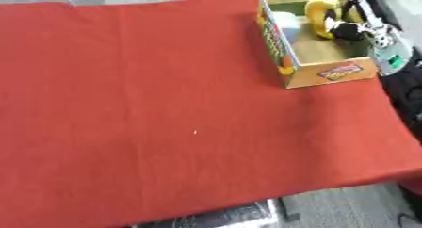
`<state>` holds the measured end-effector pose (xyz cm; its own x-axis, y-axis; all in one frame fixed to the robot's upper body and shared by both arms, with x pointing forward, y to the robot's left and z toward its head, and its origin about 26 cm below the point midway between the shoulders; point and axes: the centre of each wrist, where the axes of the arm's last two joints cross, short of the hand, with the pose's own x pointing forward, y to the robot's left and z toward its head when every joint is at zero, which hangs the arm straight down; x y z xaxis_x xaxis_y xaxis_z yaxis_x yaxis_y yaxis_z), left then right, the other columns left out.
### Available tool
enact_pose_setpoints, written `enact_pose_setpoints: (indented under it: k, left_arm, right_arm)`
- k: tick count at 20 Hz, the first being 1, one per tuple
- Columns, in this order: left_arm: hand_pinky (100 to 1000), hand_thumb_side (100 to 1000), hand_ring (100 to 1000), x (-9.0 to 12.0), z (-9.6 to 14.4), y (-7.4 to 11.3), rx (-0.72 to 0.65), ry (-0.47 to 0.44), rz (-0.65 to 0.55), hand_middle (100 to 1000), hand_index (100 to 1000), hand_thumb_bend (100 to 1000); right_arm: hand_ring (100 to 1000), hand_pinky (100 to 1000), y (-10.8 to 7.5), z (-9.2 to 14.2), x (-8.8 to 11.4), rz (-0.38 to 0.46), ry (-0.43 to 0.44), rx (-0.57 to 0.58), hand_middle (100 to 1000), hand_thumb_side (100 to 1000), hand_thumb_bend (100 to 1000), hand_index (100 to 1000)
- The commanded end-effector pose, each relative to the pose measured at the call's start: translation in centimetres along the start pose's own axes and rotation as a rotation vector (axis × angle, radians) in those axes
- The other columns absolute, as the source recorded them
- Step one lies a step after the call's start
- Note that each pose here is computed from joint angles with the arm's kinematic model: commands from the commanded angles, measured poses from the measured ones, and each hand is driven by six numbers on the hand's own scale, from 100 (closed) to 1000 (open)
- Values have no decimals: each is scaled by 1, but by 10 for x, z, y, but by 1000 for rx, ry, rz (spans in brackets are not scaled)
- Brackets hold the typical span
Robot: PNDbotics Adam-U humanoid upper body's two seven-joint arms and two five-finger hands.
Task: Pick up the objects with one hand, pass them to the other hand, and then place them into the box on the other side of the table.
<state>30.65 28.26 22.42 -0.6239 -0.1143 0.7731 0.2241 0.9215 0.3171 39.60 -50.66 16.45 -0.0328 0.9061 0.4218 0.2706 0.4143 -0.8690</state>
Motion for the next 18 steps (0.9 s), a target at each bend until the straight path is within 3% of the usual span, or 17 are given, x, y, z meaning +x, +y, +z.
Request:
enact_pose_setpoints:
  k: [1, 6, 11, 14, 17, 18]
  left_arm:
    - [682, 932, 721, 7, 0, 2, 7, -17, -13, 660, 823, 100]
    - [682, 938, 721, 4, 3, 1, 12, 4, -8, 659, 823, 100]
    - [681, 943, 718, 1, 6, -1, 15, 24, 0, 655, 822, 100]
    - [681, 942, 718, -1, 8, -2, 26, 35, 2, 653, 817, 100]
    - [680, 922, 715, -2, 8, -3, 52, 32, -6, 650, 814, 100]
    - [680, 918, 715, -3, 9, -3, 63, 30, -11, 650, 814, 100]
  right_arm:
    - [814, 888, -27, -3, 4, 25, -56, -17, 918, 224, 100, 1000]
    - [874, 932, -41, 0, 17, 77, -151, 30, 963, 199, 100, 1000]
    - [915, 957, -64, 6, 43, 217, -239, 103, 999, 211, 100, 1000]
    - [882, 939, -80, 19, 65, 204, -340, -43, 964, 199, 100, 1000]
    - [805, 895, -80, 41, 85, 110, -422, -230, 872, 358, 100, 1000]
    - [797, 890, -76, 49, 92, 66, -447, -288, 862, 325, 100, 1000]
